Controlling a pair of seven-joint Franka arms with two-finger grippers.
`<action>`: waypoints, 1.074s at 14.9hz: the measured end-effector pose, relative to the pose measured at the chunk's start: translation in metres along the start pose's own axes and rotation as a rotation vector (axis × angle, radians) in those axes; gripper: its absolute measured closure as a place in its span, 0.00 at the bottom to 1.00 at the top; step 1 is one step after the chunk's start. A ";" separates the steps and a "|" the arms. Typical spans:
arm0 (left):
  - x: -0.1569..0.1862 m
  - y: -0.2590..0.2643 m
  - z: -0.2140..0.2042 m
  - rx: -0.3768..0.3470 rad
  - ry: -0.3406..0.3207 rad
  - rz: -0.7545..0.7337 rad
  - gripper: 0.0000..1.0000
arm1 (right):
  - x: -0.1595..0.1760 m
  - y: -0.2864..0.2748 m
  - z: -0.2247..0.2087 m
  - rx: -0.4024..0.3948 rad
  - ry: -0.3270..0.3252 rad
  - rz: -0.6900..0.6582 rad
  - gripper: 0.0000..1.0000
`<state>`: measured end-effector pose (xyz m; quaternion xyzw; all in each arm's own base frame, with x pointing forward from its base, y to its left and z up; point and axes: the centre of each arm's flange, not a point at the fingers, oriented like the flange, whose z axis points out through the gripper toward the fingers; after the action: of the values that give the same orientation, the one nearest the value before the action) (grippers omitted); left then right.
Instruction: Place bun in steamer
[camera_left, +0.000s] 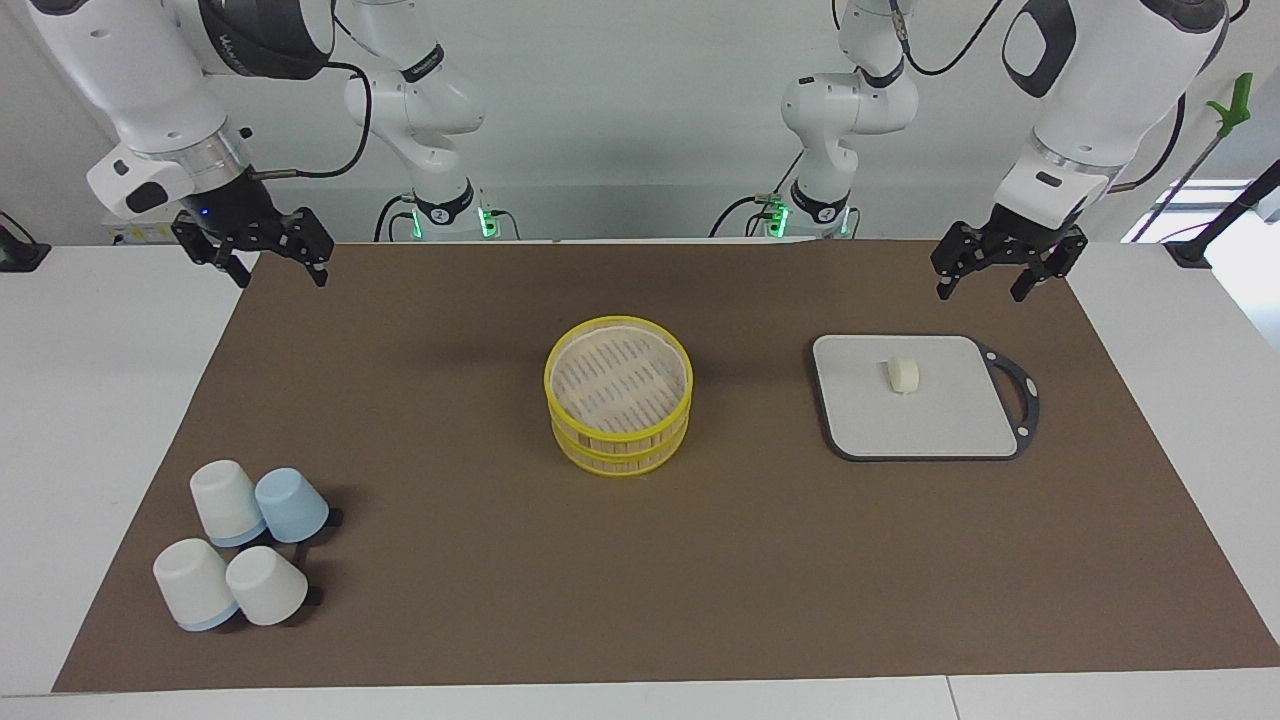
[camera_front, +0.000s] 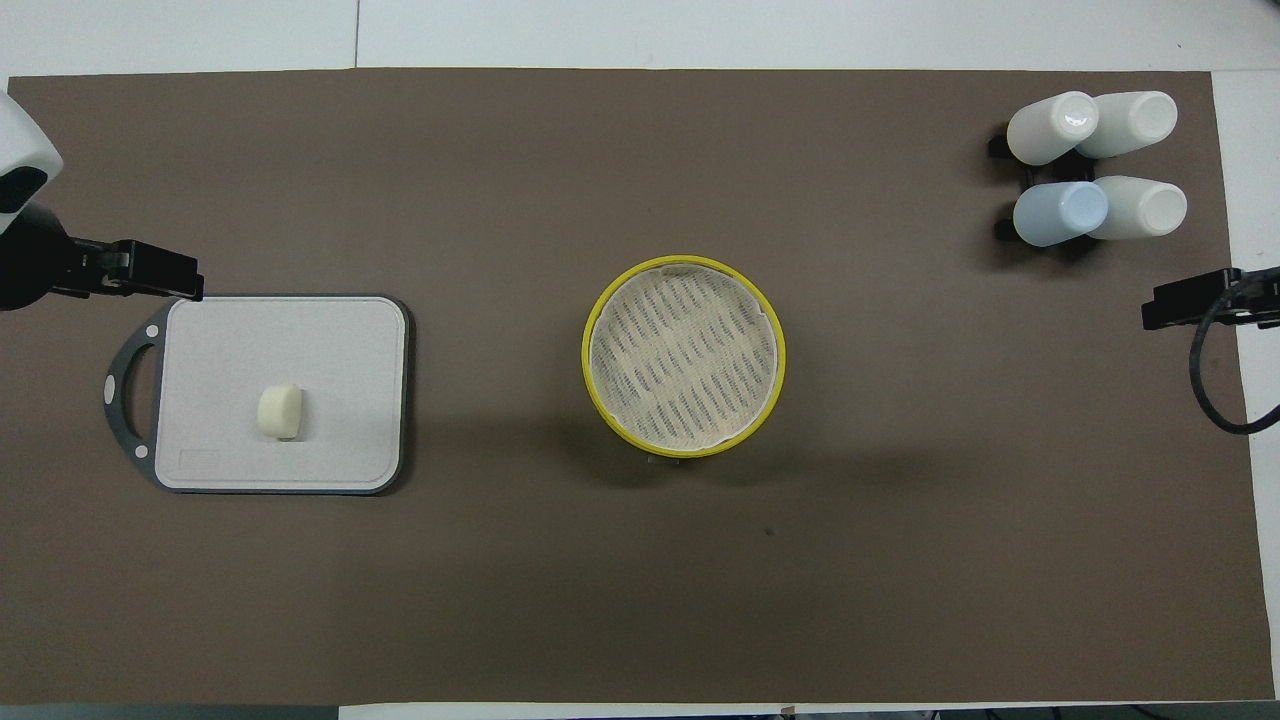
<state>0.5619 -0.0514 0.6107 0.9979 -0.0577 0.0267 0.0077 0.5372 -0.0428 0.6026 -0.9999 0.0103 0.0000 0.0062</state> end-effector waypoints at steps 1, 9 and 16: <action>0.000 0.000 0.000 0.000 0.000 0.000 0.00 | 0.000 0.000 0.000 0.000 0.000 0.000 0.00; -0.003 0.005 0.003 -0.001 -0.032 0.010 0.00 | 0.000 -0.002 -0.001 0.000 0.002 -0.004 0.00; -0.005 0.006 0.005 -0.002 -0.048 0.011 0.00 | 0.000 -0.051 -0.003 0.000 0.018 -0.046 0.00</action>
<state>0.5564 -0.0569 0.6060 0.9980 -0.0632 0.0026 0.0072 0.5387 0.0082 0.6066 -0.9999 -0.0127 -0.0089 0.0063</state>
